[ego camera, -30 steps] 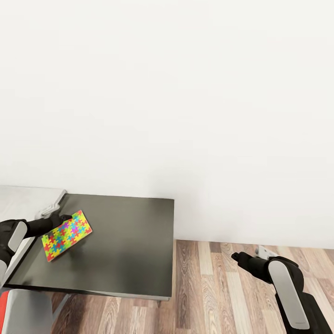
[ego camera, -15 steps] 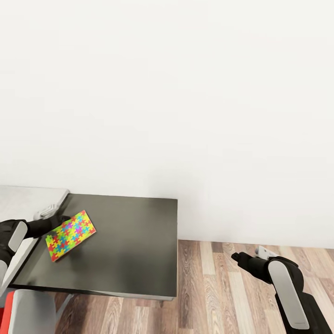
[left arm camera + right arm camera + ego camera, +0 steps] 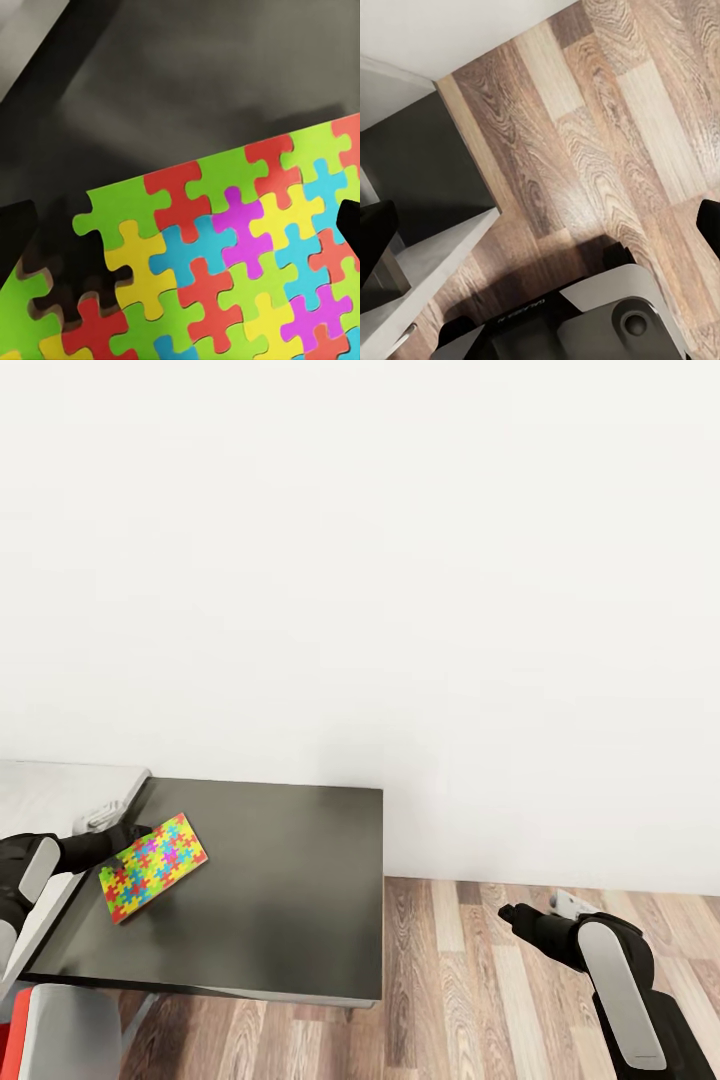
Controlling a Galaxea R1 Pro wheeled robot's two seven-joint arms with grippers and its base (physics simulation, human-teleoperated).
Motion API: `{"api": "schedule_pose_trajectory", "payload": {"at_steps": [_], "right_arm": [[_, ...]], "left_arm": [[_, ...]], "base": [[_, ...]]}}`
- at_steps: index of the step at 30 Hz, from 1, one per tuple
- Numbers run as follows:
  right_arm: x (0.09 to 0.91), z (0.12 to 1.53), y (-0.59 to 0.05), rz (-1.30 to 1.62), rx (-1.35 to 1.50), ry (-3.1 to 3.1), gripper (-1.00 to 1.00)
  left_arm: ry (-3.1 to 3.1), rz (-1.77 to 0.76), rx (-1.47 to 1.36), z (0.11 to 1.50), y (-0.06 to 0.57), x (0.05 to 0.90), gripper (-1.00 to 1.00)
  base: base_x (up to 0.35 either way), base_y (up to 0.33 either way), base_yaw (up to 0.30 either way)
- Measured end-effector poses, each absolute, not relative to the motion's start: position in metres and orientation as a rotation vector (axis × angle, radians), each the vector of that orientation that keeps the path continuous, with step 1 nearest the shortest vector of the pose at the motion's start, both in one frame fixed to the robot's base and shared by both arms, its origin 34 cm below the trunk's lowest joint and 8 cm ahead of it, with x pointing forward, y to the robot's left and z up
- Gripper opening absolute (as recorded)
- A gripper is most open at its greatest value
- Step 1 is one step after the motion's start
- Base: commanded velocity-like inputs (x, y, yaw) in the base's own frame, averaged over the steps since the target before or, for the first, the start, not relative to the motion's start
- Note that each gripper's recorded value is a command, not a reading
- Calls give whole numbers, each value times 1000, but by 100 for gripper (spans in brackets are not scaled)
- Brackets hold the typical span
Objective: Put all the toys in the child's room - the three board games (two on the bed and one on the table), the two jigsaw puzzles on the table, and the tennis ball on the table - inside the toy box on the table in the child's room.
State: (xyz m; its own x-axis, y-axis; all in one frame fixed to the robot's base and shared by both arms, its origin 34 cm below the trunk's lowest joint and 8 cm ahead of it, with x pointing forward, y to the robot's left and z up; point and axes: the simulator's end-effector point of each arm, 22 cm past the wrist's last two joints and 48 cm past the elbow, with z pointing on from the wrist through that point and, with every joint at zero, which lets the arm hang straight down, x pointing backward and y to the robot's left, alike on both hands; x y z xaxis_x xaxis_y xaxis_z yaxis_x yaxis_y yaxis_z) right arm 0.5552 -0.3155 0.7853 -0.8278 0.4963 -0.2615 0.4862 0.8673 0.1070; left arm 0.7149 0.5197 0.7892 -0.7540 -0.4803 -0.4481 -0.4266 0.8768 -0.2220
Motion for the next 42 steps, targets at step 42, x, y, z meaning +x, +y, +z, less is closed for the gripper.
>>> {"api": "schedule_pose_trajectory", "payload": {"at_steps": [42], "right_arm": [[545, 763, -316, 32, 753, 2808, 100]], "left_arm": [[2580, -136, -675, 761, 519, 707, 100]], "base": [[0, -3, 0]]}}
